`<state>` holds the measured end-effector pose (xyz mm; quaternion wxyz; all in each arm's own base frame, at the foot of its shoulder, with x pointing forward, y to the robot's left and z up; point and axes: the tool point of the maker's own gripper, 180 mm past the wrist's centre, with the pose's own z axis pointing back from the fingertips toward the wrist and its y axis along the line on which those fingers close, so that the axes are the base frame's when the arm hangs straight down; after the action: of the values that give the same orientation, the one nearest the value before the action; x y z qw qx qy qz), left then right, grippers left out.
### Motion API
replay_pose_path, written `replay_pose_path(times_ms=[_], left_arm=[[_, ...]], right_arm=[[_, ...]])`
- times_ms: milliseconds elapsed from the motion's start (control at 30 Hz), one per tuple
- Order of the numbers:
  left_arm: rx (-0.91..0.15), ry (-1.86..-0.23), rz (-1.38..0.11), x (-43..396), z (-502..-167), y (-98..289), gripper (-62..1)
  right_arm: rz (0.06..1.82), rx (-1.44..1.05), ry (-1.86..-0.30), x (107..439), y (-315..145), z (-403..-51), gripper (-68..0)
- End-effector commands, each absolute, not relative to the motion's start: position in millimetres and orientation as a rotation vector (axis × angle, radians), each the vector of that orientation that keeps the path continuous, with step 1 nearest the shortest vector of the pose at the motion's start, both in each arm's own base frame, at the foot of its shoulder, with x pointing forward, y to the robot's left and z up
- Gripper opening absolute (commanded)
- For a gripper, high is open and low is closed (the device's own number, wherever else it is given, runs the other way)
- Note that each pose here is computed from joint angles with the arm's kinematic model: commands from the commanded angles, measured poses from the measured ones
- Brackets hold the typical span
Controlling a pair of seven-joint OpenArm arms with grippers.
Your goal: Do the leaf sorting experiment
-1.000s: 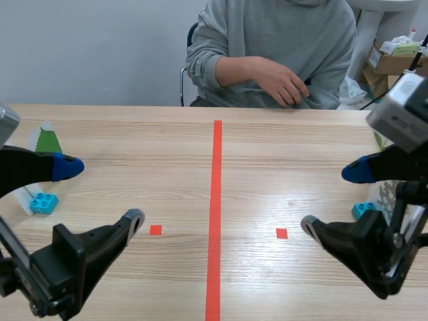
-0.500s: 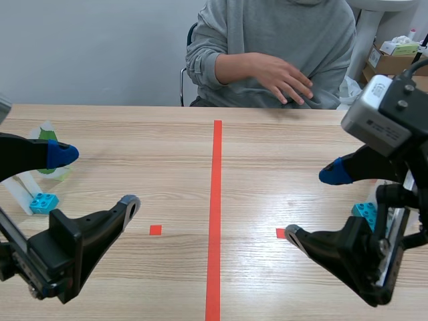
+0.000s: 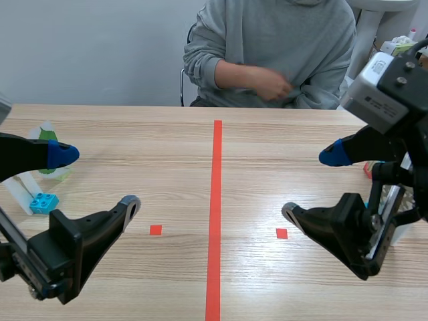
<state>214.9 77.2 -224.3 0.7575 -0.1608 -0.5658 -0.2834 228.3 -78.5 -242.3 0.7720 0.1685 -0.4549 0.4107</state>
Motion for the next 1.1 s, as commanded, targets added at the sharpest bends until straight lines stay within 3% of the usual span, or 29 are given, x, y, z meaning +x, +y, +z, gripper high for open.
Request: replay_pose_path(times_ms=[0,200,333,433,667,1067], left_arm=[[-0.360,-1.260,-0.608,217,-218,76,1.4],[-0.359,-1.256,-0.608,216,-219,76,1.4],[-0.359,-1.255,-0.609,216,-219,76,1.4],[-0.358,-1.252,-0.609,216,-220,76,1.4],[-0.364,-1.250,-0.611,215,-220,75,1.4],[-0.366,-1.248,-0.616,214,-220,75,1.4]], right_arm=[[0.887,0.351,-1.000,232,-81,-240,-14.0],[0.882,0.345,-0.929,224,-86,-251,-13.9],[0.984,0.403,-0.902,203,-77,-259,-13.9],[0.940,0.445,-0.928,196,-78,-260,-13.9],[0.790,0.433,-0.974,205,-101,-269,-13.9],[0.768,0.442,-1.010,208,-101,-264,-13.9]])
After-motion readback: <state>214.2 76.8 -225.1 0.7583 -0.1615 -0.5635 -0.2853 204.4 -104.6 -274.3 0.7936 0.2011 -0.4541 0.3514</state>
